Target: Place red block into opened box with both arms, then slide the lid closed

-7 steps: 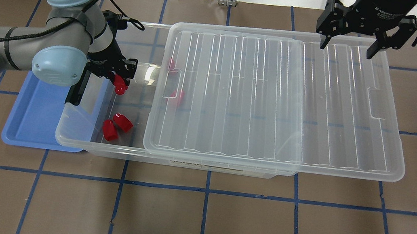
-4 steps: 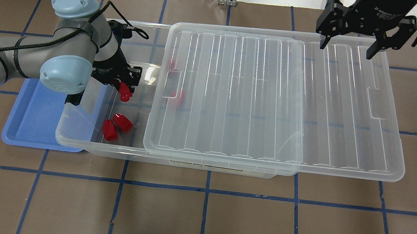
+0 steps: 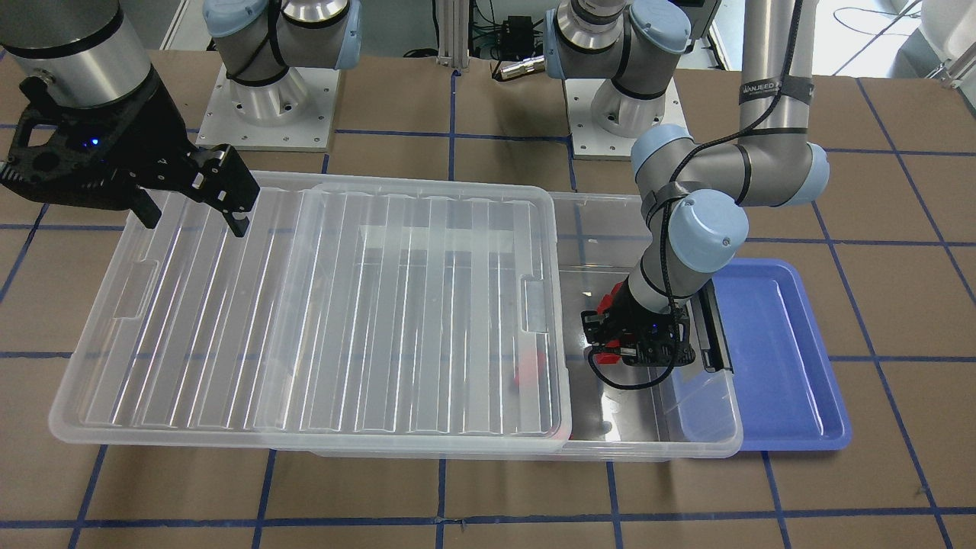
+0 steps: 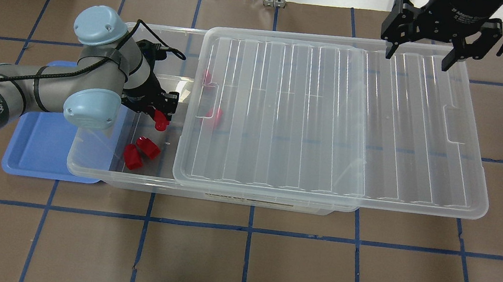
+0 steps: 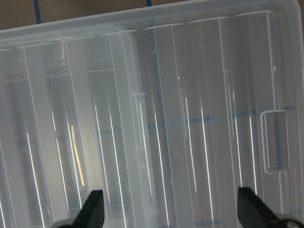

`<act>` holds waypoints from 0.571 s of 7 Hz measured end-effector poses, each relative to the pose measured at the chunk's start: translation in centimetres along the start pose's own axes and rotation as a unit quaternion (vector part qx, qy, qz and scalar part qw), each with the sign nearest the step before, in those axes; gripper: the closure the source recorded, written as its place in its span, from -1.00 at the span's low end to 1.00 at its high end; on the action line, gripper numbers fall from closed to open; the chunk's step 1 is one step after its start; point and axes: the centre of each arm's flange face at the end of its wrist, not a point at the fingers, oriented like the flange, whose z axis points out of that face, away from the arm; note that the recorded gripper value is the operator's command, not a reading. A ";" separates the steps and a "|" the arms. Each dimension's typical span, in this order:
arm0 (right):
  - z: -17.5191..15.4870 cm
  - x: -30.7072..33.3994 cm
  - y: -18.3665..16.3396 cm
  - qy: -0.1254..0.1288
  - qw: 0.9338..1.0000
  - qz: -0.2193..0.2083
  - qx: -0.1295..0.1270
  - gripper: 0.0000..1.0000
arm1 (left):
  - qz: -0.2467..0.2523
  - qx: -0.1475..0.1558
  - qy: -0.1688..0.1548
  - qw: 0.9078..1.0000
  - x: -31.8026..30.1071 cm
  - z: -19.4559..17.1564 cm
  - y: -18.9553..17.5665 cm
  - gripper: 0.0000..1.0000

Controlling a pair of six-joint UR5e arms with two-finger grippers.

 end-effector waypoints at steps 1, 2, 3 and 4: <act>0.0 0.0 0.0 0.000 1.000 0.000 0.000 -1.00 | 0.000 -0.001 -0.002 1.000 0.0 0.1 0.2 -1.00; 0.0 0.0 -0.1 0.000 1.000 -0.001 0.002 -1.00 | 0.000 0.003 -0.004 1.000 0.0 -0.3 0.2 -1.00; 0.0 0.0 -0.1 0.000 1.000 -0.002 0.002 -1.00 | 0.001 0.010 -0.005 1.000 0.1 -1.3 0.2 -1.00; 0.0 0.1 -0.1 0.000 1.000 -0.001 0.002 -1.00 | 0.001 0.014 -0.004 1.000 0.2 -2.4 0.1 -1.00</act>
